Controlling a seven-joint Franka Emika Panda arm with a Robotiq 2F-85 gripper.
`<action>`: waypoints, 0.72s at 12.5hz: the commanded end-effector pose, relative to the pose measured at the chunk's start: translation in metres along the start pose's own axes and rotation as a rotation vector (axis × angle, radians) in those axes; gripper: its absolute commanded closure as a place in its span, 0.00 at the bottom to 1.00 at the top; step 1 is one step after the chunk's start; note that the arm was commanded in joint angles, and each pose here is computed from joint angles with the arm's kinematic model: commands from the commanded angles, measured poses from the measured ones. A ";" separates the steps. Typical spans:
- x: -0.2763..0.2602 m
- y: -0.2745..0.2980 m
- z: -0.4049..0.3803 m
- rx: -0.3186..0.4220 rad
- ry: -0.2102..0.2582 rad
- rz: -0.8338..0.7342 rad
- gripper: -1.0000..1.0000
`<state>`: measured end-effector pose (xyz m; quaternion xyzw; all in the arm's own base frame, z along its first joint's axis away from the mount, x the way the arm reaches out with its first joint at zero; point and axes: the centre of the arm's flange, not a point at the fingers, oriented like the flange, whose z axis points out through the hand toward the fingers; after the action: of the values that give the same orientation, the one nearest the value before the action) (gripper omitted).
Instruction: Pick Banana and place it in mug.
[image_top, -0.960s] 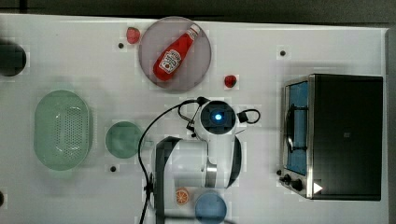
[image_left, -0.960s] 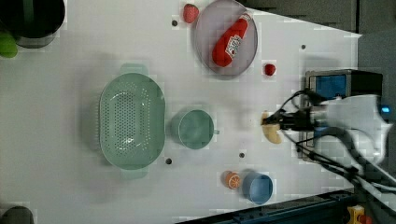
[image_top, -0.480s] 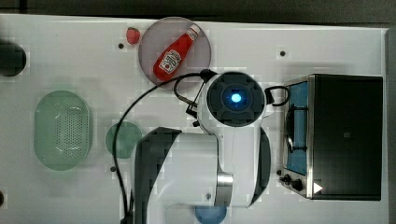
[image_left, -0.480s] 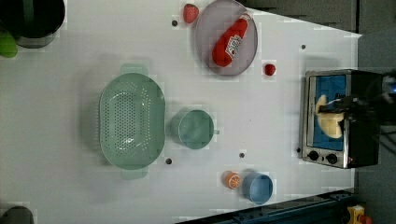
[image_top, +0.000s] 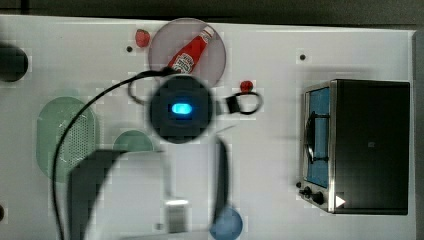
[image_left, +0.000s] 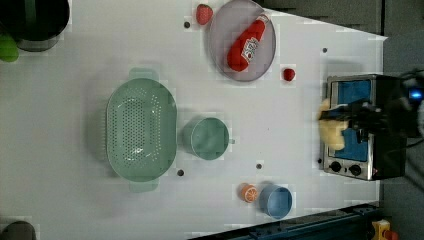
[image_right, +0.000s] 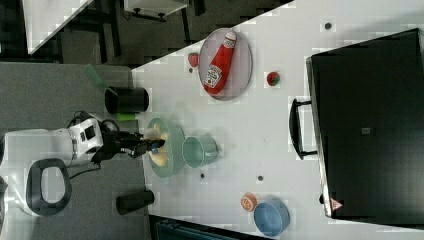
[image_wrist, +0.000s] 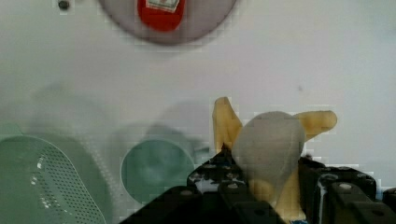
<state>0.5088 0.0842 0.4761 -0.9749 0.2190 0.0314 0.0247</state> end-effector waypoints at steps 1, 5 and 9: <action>-0.053 -0.065 0.047 -0.054 -0.068 0.164 0.64; -0.082 -0.099 0.110 -0.027 -0.037 0.220 0.64; -0.094 -0.101 0.185 0.019 -0.025 0.268 0.64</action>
<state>0.4441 0.2557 0.2997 -0.9565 0.2845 0.0565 0.0308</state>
